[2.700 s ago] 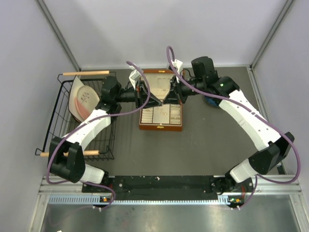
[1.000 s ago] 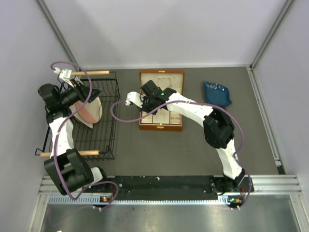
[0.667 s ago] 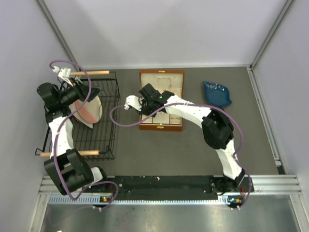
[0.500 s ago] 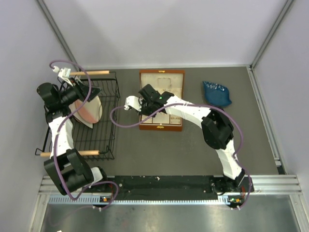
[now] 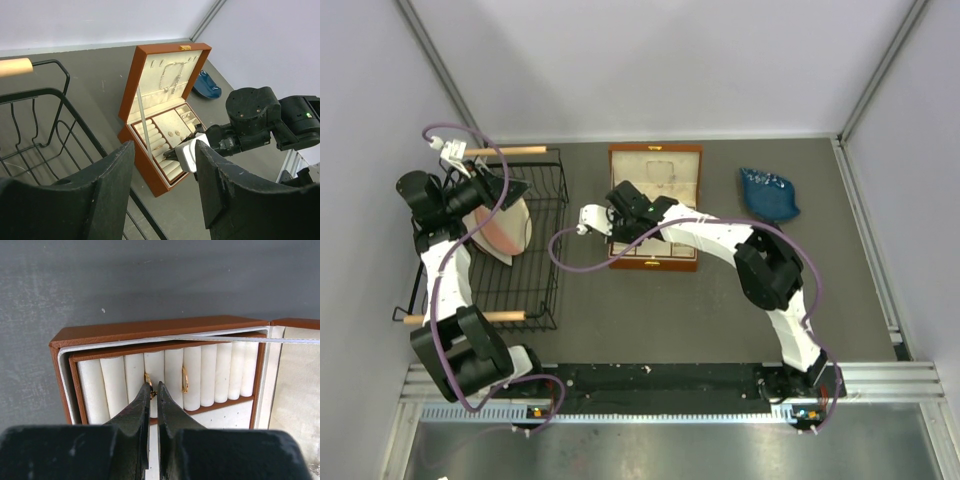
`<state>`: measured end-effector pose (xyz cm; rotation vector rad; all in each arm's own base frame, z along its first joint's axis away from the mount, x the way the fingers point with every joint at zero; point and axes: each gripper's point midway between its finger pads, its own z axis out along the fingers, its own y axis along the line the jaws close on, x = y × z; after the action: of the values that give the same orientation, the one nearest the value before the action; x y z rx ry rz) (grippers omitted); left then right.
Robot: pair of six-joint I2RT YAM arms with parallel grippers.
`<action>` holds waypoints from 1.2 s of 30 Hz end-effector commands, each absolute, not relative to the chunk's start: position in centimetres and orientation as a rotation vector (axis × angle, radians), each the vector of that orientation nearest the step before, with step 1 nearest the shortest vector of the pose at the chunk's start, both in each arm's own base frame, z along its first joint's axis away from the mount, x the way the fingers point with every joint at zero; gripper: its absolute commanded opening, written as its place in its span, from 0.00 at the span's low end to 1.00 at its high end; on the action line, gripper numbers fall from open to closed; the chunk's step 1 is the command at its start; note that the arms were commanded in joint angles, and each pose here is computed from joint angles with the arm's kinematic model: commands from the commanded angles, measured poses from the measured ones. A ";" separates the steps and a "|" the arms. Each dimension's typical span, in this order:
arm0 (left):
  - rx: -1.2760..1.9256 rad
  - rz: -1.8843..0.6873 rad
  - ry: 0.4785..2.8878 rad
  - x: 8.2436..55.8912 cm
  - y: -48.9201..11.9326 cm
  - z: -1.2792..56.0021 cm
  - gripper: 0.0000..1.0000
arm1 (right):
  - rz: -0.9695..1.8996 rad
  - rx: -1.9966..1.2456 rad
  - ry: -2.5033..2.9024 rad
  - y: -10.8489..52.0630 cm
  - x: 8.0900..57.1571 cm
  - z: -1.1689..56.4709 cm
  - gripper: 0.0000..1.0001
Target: Organize the mixed jewelry
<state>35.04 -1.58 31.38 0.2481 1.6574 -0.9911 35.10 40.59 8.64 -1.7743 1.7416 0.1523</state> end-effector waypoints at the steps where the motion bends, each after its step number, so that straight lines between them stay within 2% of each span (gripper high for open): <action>1: 0.305 -0.967 1.616 35.1 -1.4 32.9 0.57 | 0.126 -1.808 1.713 41.1 34.4 7.4 0.00; 16: 0.303 -0.974 1.617 34.8 -1.3 32.7 0.56 | 0.036 -1.821 1.740 40.5 33.7 5.4 0.01; 21: 0.311 -0.972 1.614 34.9 -1.3 32.9 0.56 | 0.006 -1.775 1.732 40.5 34.3 7.1 0.11; 31: 0.317 -0.970 1.612 35.4 -1.0 33.1 0.56 | 0.001 -1.630 1.675 40.6 35.2 14.5 0.31; 36: 0.313 -0.969 1.612 35.9 -0.7 33.3 0.56 | 0.005 -1.582 1.656 40.1 35.0 17.5 0.34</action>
<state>35.53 -1.18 31.38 0.2499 1.6571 -1.0144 35.06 39.93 10.87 -1.7016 1.7192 -0.0150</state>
